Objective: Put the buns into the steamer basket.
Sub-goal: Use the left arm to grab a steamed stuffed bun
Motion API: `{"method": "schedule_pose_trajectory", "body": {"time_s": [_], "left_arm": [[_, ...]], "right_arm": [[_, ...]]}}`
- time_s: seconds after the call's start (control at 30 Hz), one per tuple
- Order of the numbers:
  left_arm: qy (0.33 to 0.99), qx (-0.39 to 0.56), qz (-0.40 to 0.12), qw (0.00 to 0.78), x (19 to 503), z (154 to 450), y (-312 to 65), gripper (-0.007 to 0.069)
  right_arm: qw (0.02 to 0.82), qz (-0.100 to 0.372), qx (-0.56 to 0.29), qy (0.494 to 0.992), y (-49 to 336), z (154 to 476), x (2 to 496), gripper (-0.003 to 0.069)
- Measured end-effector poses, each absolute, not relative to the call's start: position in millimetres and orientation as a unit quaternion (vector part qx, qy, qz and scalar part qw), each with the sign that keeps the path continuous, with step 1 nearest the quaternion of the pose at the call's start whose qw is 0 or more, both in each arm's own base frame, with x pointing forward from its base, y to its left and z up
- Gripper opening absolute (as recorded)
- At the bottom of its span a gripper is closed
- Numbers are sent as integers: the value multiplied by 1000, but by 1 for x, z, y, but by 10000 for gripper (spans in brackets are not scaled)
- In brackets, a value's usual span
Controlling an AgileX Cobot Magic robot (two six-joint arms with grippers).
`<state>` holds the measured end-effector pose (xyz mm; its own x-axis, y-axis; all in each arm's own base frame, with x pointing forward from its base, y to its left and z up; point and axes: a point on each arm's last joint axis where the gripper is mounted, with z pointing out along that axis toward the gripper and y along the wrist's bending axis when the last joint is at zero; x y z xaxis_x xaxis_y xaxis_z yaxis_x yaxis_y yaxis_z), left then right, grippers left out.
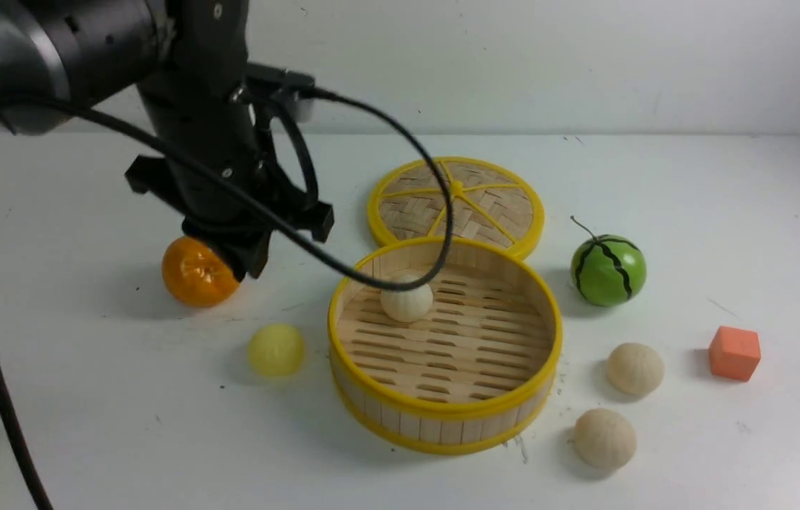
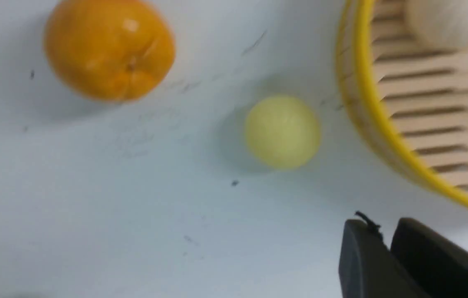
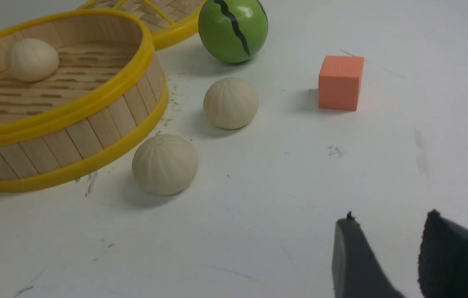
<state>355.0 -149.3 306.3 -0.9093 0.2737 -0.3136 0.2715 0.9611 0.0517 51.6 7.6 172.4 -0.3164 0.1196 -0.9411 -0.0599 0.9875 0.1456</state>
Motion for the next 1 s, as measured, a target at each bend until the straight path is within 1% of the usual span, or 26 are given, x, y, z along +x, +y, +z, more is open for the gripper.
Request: {"method": "schedule_pose_trajectory", "body": {"time_s": [0.03,0.07,0.13,0.2,0.23,0.33,0.37,0.47,0.53,0.67,0.83,1.0], "left_arm": [[979,132,2,153,361,290,-146,22],[980,129,0,149,364,282,-145,15],[982,125,-5,139,373,266,-146,17],[983,128,-4,135,377,257,-147,29],[983,131,-3,131,379,251,-148,41],[983,137,-3,122,390,225,-153,138],[983,137,-3,121,391,223,-153,144],[982,138,-4,128,398,210,-155,224],[981,139,-2,133,401,206,-155,253],[980,142,1,142,404,203,-155,269],[977,145,2,153,406,203,-155,269],[977,145,2,154,406,203,-155,244]], "right_arm": [[584,77,18,808,8,172,52,241],[584,77,18,808,8,172,52,241],[584,77,18,808,8,172,52,241],[584,77,18,808,8,172,52,241],[584,77,18,808,8,172,52,241],[584,77,18,808,8,172,52,241],[584,77,18,808,8,172,52,241],[584,77,18,808,8,172,52,241],[584,77,18,808,8,172,52,241],[584,77,18,808,8,172,52,241],[584,77,18,808,8,172,52,241],[584,77,18,808,8,172,52,241]]}}
